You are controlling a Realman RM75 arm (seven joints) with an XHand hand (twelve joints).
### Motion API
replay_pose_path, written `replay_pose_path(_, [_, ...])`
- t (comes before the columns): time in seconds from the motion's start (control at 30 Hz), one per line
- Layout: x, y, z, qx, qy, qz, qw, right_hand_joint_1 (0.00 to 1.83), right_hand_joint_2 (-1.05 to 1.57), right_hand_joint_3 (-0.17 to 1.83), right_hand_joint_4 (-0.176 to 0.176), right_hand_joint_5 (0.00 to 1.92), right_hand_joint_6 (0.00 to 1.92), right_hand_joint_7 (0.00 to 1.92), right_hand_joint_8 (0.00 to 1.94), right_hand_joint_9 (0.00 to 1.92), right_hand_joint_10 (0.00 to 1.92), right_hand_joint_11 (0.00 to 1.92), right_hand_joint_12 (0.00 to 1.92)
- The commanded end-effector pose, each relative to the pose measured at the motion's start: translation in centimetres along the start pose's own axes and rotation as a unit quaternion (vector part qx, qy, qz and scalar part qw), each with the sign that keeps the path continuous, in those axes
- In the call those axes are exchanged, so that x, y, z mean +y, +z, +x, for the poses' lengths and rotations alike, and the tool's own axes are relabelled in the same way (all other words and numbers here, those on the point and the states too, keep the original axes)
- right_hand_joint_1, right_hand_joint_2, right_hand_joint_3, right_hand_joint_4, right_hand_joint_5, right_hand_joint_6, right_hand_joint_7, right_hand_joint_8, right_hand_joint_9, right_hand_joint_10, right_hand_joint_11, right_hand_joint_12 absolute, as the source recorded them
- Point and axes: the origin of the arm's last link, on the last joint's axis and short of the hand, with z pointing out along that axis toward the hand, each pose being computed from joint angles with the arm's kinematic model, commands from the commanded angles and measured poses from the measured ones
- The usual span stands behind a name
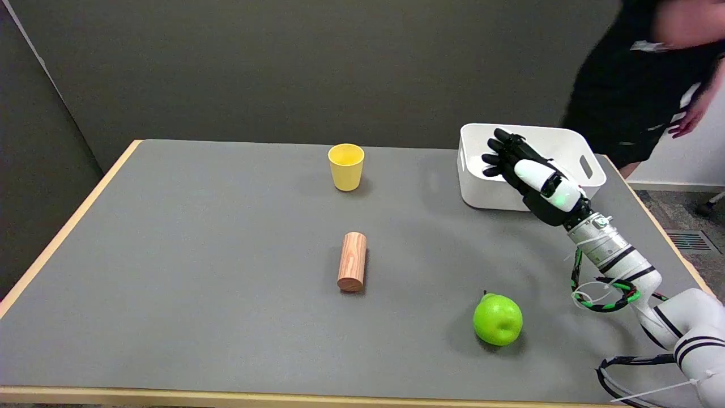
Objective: Pick up the wooden cylinder.
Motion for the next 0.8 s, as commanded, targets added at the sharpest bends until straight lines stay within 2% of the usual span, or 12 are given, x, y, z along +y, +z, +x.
replay_pose_path(0.03, [-1.2, 0.0, 0.2, -0.007, -0.033, 0.021, 0.999, 0.57, 0.67, 0.99, 0.001, 0.09, 0.32, 0.13, 0.3, 0.17, 0.72, 0.11, 1.26])
replay_pose_path(0.13, [-2.3, 1.1, 0.1, -0.017, -0.097, 0.023, 0.995, 0.56, 0.67, 0.99, -0.001, 0.09, 0.33, 0.14, 0.3, 0.17, 0.73, 0.12, 1.27])
replay_pose_path(0.23, [-4.2, 2.6, -0.1, -0.035, -0.205, 0.024, 0.978, 0.55, 0.67, 0.99, -0.005, 0.1, 0.36, 0.16, 0.32, 0.19, 0.75, 0.14, 1.3])
replay_pose_path(0.3, [-5.2, 3.4, -0.4, -0.051, -0.269, 0.022, 0.961, 0.54, 0.66, 0.99, -0.01, 0.12, 0.37, 0.18, 0.34, 0.19, 0.76, 0.15, 1.31])
replay_pose_path(0.37, [-6.1, 4.8, -1.4, -0.068, -0.35, 0.017, 0.934, 0.55, 0.66, 0.98, -0.01, 0.12, 0.37, 0.18, 0.34, 0.18, 0.76, 0.15, 1.31])
replay_pose_path(0.5, [-6.0, 6.2, -3.1, -0.082, -0.428, 0.013, 0.9, 0.57, 0.64, 0.97, -0.008, 0.12, 0.37, 0.18, 0.34, 0.17, 0.75, 0.14, 1.3])
replay_pose_path(0.57, [-5.8, 6.9, -4.6, -0.096, -0.487, 0.019, 0.868, 0.58, 0.63, 0.97, -0.008, 0.12, 0.37, 0.19, 0.35, 0.16, 0.75, 0.14, 1.3])
replay_pose_path(0.67, [-5.8, 7.9, -6.1, -0.13, -0.54, 0.032, 0.831, 0.6, 0.63, 0.98, -0.003, 0.15, 0.39, 0.23, 0.37, 0.18, 0.75, 0.15, 1.3])
replay_pose_path(0.8, [-5.3, 8.9, -7.8, -0.18, -0.557, 0.037, 0.81, 0.6, 0.63, 0.98, 0.0, 0.16, 0.4, 0.25, 0.38, 0.2, 0.76, 0.15, 1.31])
